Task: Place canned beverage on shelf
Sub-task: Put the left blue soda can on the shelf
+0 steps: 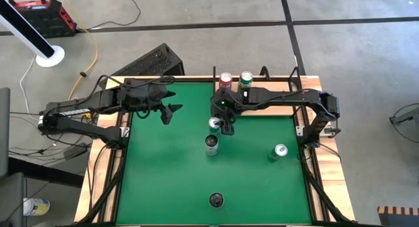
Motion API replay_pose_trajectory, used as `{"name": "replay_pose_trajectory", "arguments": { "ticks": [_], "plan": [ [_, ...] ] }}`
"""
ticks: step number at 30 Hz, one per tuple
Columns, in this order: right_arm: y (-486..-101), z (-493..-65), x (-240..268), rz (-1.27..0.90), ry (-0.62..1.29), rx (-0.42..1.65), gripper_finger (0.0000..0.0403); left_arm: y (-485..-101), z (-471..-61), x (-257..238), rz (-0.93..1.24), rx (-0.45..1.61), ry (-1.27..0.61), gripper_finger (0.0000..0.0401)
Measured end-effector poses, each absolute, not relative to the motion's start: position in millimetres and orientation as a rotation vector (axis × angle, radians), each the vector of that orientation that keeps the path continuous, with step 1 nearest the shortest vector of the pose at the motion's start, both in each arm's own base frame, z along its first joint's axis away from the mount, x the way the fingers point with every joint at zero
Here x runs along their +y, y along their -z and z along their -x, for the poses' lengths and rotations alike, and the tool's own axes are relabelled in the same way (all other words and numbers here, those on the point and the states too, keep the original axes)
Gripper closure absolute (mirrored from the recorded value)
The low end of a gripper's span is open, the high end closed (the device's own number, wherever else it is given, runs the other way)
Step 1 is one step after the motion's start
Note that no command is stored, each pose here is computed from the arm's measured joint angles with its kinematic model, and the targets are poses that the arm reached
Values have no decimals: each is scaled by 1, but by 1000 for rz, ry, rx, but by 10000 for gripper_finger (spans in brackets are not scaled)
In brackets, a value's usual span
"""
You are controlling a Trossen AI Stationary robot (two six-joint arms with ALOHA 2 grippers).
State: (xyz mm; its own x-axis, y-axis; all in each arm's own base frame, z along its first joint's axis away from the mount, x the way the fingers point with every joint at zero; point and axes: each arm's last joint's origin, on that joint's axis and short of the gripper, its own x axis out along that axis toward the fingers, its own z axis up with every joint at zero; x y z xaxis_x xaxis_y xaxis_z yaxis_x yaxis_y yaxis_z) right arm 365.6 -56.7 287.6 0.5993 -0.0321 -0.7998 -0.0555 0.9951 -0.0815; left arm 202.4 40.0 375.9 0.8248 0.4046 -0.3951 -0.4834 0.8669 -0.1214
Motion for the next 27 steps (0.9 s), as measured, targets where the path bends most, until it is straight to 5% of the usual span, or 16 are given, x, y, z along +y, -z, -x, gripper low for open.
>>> {"name": "replay_pose_trajectory", "arguments": {
  "ticks": [27],
  "plan": [
    [-288,-368,-49,145,-26,919,136,-376,-202,40,196,375,-471,109]
  ]
}}
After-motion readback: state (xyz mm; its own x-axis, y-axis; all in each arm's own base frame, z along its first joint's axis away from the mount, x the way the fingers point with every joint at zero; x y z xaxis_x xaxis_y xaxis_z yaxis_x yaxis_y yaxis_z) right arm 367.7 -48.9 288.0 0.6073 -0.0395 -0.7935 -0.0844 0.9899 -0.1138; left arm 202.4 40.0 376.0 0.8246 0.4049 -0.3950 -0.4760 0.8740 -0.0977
